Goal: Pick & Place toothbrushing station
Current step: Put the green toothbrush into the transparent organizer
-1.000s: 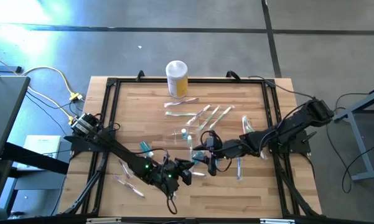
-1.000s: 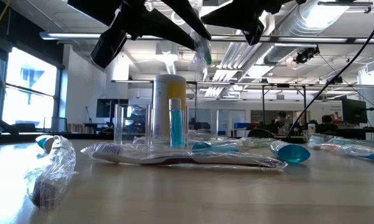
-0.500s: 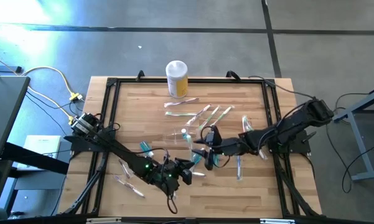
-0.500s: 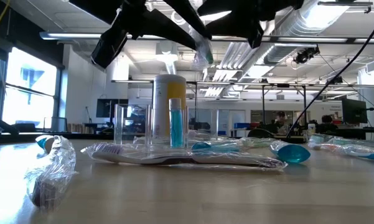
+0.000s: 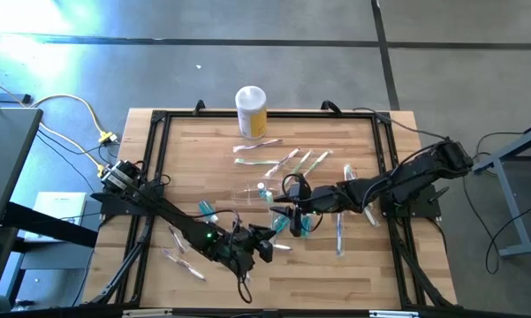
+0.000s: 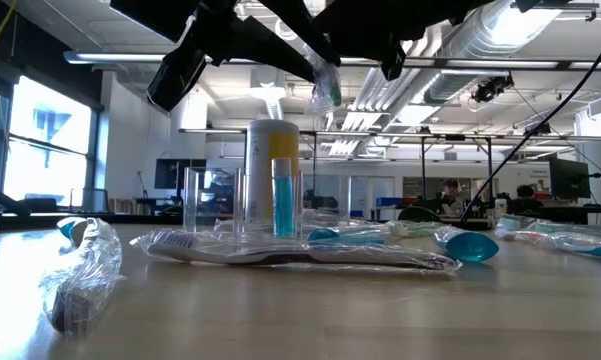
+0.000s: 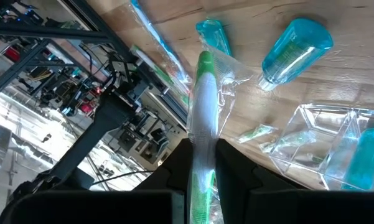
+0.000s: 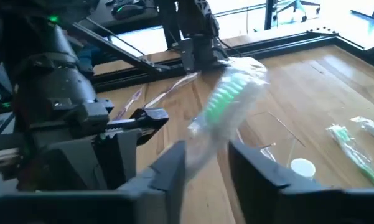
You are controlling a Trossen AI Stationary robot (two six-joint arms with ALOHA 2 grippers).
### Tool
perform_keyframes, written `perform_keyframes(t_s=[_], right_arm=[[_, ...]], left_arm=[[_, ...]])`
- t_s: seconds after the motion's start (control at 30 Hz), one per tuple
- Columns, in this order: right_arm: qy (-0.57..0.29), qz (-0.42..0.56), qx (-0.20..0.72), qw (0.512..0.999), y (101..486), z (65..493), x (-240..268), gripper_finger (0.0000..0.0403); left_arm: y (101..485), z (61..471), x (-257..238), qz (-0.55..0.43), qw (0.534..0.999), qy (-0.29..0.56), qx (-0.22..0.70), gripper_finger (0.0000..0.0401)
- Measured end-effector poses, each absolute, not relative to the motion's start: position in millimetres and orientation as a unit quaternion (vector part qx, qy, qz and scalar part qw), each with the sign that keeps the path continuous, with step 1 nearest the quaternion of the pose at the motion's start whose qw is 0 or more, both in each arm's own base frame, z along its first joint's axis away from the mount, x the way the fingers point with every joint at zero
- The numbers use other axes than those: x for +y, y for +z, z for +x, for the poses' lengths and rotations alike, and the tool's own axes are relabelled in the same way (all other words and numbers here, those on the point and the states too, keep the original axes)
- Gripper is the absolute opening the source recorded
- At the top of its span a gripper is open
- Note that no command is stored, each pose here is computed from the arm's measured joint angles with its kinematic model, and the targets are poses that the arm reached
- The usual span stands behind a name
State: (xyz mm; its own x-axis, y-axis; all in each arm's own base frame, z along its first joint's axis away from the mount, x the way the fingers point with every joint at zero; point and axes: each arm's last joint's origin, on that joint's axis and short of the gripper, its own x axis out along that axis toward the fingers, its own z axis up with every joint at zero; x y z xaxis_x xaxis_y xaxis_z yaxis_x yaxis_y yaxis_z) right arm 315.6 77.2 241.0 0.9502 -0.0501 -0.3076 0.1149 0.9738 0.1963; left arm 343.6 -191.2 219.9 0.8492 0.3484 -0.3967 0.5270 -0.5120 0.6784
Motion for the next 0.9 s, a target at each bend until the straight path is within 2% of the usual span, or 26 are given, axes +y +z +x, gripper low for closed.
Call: perform_keyframes(t_s=[0.13, 0.17, 0.37, 0.5, 0.67, 0.73, 0.83, 0.9], right_arm=[[-0.023, 0.099, 0.154, 0.983, 241, 316, 78, 0.0025], [-0.016, 0.097, 0.153, 0.983, 242, 316, 79, 0.0017], [-0.017, 0.08, 0.167, 0.983, 239, 315, 78, 0.0015], [-0.02, 0.077, 0.167, 0.983, 238, 315, 78, 0.0008], [-0.033, 0.061, 0.179, 0.981, 236, 314, 78, 0.0008], [-0.046, 0.038, 0.185, 0.981, 236, 311, 79, 0.0007], [-0.083, -0.002, 0.177, 0.981, 241, 307, 81, 0.0008], [-0.112, -0.027, 0.175, 0.978, 244, 303, 81, 0.0007]], left_arm=[[219, 343, -191, 0.861, 0.427, -0.11, 0.253, 0.0042], [219, 343, -191, 0.86, 0.429, -0.113, 0.251, 0.0047], [219, 343, -191, 0.839, 0.469, -0.104, 0.255, 0.0102], [219, 342, -190, 0.834, 0.474, -0.09, 0.269, 0.0145], [221, 340, -187, 0.816, 0.489, -0.028, 0.308, 0.0184], [226, 337, -184, 0.787, 0.52, 0.026, 0.33, 0.0192], [238, 326, -173, 0.706, 0.606, 0.109, 0.35, 0.0195], [249, 314, -158, 0.65, 0.654, 0.125, 0.365, 0.0193]])
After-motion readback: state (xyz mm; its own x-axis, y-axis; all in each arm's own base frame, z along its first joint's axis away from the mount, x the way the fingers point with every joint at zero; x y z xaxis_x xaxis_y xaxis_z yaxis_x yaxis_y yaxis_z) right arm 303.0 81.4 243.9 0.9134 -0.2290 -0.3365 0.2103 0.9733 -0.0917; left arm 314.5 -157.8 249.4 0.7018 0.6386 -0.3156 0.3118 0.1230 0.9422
